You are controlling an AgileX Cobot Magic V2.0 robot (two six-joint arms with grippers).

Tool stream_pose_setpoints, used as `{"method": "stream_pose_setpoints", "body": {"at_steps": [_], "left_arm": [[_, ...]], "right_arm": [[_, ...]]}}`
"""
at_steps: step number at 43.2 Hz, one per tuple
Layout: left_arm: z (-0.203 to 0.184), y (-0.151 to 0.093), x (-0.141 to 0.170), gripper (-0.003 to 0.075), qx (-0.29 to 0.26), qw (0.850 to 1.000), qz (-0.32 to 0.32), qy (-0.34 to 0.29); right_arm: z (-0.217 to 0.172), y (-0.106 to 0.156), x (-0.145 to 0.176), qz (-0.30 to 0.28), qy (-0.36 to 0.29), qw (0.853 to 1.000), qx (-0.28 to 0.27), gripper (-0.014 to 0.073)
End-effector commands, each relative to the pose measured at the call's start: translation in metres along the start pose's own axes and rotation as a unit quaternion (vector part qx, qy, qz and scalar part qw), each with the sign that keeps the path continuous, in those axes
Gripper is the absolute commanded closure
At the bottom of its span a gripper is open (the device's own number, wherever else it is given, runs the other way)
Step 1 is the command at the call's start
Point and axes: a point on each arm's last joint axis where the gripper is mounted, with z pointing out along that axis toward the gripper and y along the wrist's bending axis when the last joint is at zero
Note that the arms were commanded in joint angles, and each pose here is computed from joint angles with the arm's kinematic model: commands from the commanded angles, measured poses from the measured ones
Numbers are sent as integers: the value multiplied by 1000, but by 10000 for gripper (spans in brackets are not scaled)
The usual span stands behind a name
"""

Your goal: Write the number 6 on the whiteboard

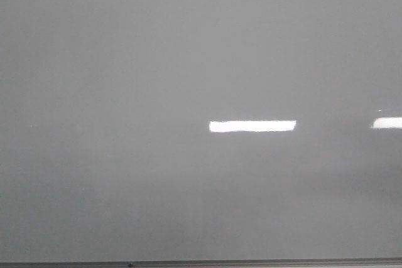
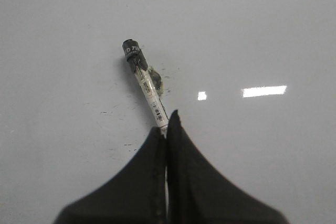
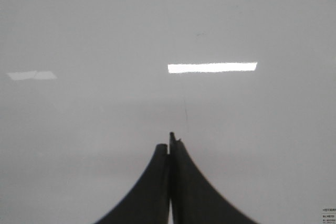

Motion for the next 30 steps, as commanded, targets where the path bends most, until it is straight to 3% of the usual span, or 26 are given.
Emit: {"method": "stream_pose_setpoints", "body": {"at_steps": [1, 23, 30], "left_arm": [[-1, 0, -7, 741, -3, 999, -9, -48], [-1, 1, -7, 741, -3, 999, -9, -50], [-4, 2, -23, 741, -8, 991, -21, -129]], "right_arm": [[-3, 0, -12, -5, -51, 999, 1, 656], [-3, 0, -13, -5, -59, 998, 2, 656], [-7, 2, -28, -4, -82, 997, -1, 656]]}}
